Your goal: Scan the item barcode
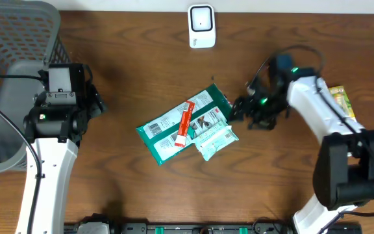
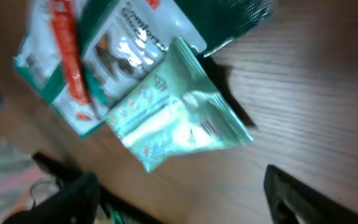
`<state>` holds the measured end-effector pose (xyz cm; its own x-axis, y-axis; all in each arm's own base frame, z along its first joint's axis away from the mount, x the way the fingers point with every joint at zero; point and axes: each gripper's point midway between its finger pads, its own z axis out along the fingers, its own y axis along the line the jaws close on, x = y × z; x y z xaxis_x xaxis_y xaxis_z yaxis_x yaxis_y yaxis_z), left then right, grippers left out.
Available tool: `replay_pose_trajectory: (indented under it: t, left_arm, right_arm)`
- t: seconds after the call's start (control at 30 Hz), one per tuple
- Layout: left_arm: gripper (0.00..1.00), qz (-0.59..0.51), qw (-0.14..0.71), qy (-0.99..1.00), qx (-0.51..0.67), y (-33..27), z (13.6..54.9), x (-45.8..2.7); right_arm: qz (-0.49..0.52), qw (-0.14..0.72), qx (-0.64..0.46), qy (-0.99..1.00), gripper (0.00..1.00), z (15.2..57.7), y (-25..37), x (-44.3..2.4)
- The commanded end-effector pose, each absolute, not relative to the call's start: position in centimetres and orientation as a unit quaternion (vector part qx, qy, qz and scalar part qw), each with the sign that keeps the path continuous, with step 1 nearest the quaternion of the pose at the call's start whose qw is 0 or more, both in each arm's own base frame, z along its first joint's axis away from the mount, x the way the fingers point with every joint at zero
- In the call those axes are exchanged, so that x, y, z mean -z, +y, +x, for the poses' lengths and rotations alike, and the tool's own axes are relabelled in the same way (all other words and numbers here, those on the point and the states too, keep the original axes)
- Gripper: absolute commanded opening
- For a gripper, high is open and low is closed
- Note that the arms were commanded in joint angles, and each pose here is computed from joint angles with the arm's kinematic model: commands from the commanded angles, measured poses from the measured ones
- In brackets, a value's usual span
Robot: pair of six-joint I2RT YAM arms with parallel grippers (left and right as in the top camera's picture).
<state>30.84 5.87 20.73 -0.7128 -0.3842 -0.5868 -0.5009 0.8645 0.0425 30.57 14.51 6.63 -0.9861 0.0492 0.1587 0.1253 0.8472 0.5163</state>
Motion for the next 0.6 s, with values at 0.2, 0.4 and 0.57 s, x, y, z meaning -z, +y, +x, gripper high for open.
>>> replay_pose_trajectory:
  t: [0.2, 0.4, 0.57]
  left_arm:
    - [0.87, -0.241, 0.298, 0.917, -0.107, 6.2, 30.8, -21.2]
    - [0.87, -0.241, 0.298, 0.917, -0.107, 6.2, 30.8, -21.2]
    - [0.87, -0.241, 0.298, 0.917, -0.107, 6.2, 30.8, -21.2]
  right_arm:
    - [-0.143, 0.107, 0.193, -0.965, 0.71, 25.5, 17.3, 0.3]
    - [-0.134, 0.028, 0.148, -0.979, 0.34, 27.5, 17.1, 1.9]
    - [-0.124, -0.014, 0.149, -0.981, 0.22, 29.6, 16.6, 1.8]
